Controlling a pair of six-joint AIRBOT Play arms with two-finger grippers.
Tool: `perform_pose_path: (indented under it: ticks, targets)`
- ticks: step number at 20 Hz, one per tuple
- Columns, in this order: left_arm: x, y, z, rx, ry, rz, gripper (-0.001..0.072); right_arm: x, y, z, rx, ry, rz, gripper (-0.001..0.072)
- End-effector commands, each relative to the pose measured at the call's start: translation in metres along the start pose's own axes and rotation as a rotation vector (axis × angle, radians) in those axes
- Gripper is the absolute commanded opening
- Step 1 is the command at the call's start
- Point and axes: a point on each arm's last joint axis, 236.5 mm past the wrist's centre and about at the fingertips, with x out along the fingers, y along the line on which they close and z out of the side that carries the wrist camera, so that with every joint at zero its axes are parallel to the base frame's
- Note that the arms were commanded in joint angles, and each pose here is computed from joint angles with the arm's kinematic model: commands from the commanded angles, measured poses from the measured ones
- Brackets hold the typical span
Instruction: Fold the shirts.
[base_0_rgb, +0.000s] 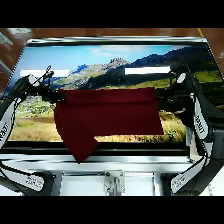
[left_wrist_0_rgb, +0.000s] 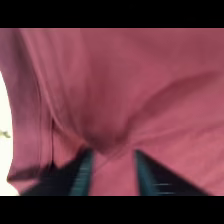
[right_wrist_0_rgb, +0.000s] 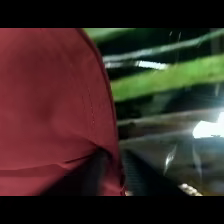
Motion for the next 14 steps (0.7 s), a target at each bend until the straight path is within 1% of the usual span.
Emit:
perform_pose_path:
  ticks: [1,2,5,6,7,9,11,12,14]
  targets:
    - [-0.012,-0.001,-0.023,-0.023,0.111,-0.007,0.0506,-0.019,0.004,-0.014,-0.03,0.054,0.019,0.0572]
    - [-0.023,0.0,-0.028,-0.028,0.141,-0.014,0.0549,-0.037,-0.002,-0.016,-0.055,0.057,0.001,0.0572]
    - [-0.07,0.004,-0.046,-0.059,0.177,-0.036,0.0553,-0.102,-0.045,-0.04,-0.073,0.102,-0.133,0.057]
    - [-0.085,0.0,-0.052,-0.081,0.167,-0.08,0.0555,-0.122,-0.06,-0.053,-0.06,0.133,-0.164,0.0569]
    - [-0.098,-0.003,-0.064,-0.112,0.159,-0.132,0.0558,-0.137,-0.069,-0.069,-0.04,0.172,-0.15,0.0569]
    - [-0.101,0.003,-0.114,-0.199,0.201,-0.188,0.0677,-0.15,-0.072,-0.095,0.001,0.198,-0.056,0.0569]
    - [-0.085,0.006,-0.178,-0.305,0.256,-0.221,0.0677,-0.146,-0.075,-0.118,0.066,0.196,0.023,0.057]
    - [-0.073,0.001,-0.2,-0.355,0.24,-0.26,0.0676,-0.14,-0.075,-0.127,0.097,0.195,0.057,0.057]
    - [-0.057,-0.009,-0.214,-0.435,0.14,-0.335,0.0669,-0.127,-0.065,-0.142,0.149,0.197,0.144,0.057]
